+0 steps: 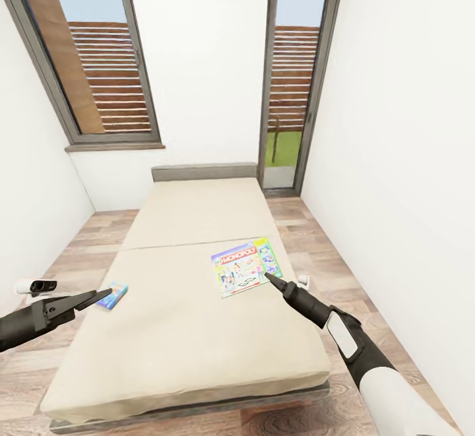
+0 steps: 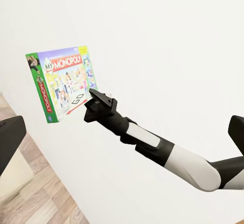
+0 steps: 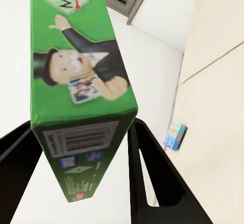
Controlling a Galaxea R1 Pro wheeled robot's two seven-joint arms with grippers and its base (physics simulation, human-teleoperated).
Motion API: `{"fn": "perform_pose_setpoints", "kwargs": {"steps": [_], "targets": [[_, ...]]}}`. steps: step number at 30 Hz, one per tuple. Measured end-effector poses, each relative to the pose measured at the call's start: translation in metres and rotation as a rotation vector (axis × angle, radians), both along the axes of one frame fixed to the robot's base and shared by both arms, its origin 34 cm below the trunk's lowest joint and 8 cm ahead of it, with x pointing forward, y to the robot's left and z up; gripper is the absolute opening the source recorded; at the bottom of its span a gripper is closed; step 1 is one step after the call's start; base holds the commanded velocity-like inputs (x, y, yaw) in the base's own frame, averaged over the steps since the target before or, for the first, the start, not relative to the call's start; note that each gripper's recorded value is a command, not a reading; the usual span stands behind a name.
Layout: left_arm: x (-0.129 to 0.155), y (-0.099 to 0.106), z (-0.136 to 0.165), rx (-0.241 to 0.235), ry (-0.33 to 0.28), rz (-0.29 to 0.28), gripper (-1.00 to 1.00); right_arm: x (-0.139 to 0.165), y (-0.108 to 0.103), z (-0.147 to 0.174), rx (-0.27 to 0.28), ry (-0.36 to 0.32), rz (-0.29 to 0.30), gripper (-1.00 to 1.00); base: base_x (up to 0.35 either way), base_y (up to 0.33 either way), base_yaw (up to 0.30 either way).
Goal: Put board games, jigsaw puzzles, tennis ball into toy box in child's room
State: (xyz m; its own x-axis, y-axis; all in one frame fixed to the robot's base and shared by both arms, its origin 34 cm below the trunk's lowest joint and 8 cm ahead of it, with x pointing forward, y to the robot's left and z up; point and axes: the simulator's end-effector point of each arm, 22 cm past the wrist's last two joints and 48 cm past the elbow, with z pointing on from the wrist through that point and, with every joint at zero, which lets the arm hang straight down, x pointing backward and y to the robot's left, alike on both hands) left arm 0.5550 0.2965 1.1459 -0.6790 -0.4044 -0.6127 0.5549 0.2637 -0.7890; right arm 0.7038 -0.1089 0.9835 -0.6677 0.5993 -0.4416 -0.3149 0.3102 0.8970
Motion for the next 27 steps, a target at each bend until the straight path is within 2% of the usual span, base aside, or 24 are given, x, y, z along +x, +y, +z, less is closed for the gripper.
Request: {"fn": "perform_pose_setpoints", "kwargs": {"steps": [27], "targets": [[-0.007,0.000,0.020,0.000,-0.045,0.000,1.00,0.000,-0.001,0.026,0.000,-0.043,-0.002,-1.00,0.000,0.000,0.062]]}}
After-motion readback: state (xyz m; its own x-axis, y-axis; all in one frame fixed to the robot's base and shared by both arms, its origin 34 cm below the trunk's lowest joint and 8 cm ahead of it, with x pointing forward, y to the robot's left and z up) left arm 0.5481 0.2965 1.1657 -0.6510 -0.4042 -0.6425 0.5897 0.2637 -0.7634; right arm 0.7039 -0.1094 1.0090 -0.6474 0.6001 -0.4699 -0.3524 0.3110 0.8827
